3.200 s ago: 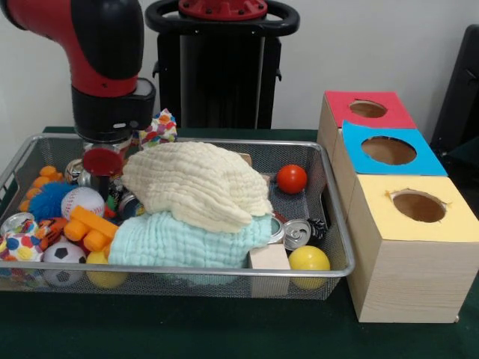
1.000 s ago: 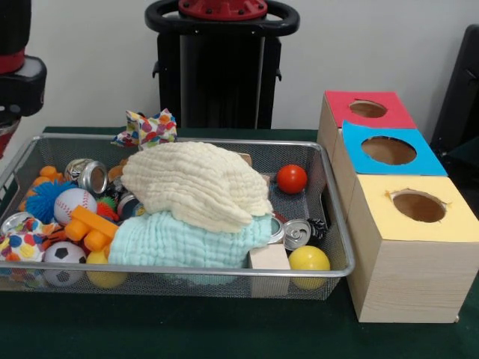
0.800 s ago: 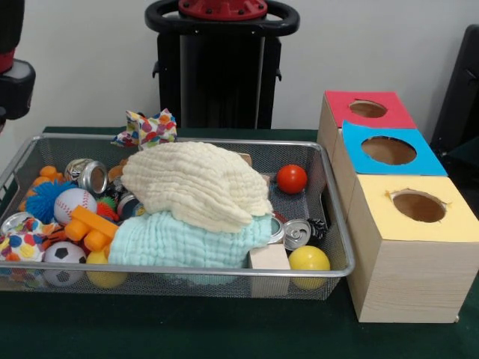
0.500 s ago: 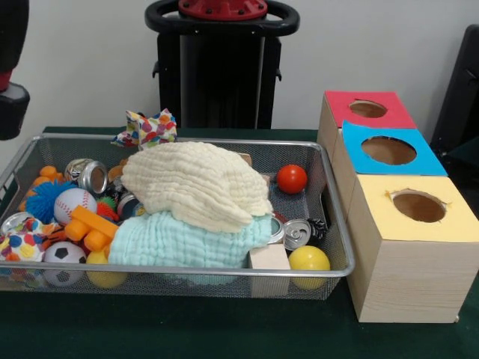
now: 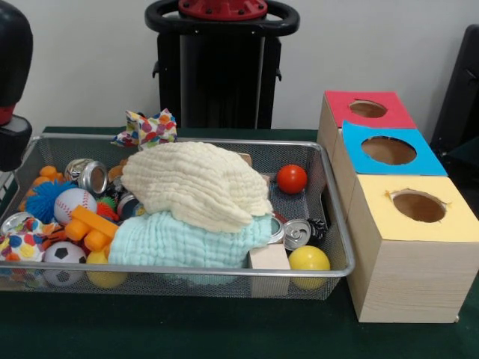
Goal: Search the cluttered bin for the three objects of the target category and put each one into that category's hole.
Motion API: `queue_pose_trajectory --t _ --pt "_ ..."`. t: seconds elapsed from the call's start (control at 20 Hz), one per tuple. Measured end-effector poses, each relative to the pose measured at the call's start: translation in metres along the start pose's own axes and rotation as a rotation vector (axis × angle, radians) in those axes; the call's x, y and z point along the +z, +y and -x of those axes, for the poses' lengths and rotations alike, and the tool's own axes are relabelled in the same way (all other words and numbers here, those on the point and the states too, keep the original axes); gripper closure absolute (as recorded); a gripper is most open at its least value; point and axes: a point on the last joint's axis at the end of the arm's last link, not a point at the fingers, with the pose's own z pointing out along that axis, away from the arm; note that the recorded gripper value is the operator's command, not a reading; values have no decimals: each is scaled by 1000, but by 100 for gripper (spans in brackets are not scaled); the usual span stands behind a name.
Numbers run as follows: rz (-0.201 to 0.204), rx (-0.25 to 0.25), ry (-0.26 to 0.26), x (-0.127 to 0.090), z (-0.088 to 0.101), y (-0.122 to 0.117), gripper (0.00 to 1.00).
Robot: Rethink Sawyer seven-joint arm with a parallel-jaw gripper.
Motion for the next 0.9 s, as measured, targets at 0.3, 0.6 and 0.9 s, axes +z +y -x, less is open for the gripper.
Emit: queue_pose_trajectory --t 0.3,0.6,0.9 --pt "-6 13 10 4 -1 0 0" --pt "-17 22 20 2 0 0 0" --pt "-93 -18 56 -22 -16 -4 0"
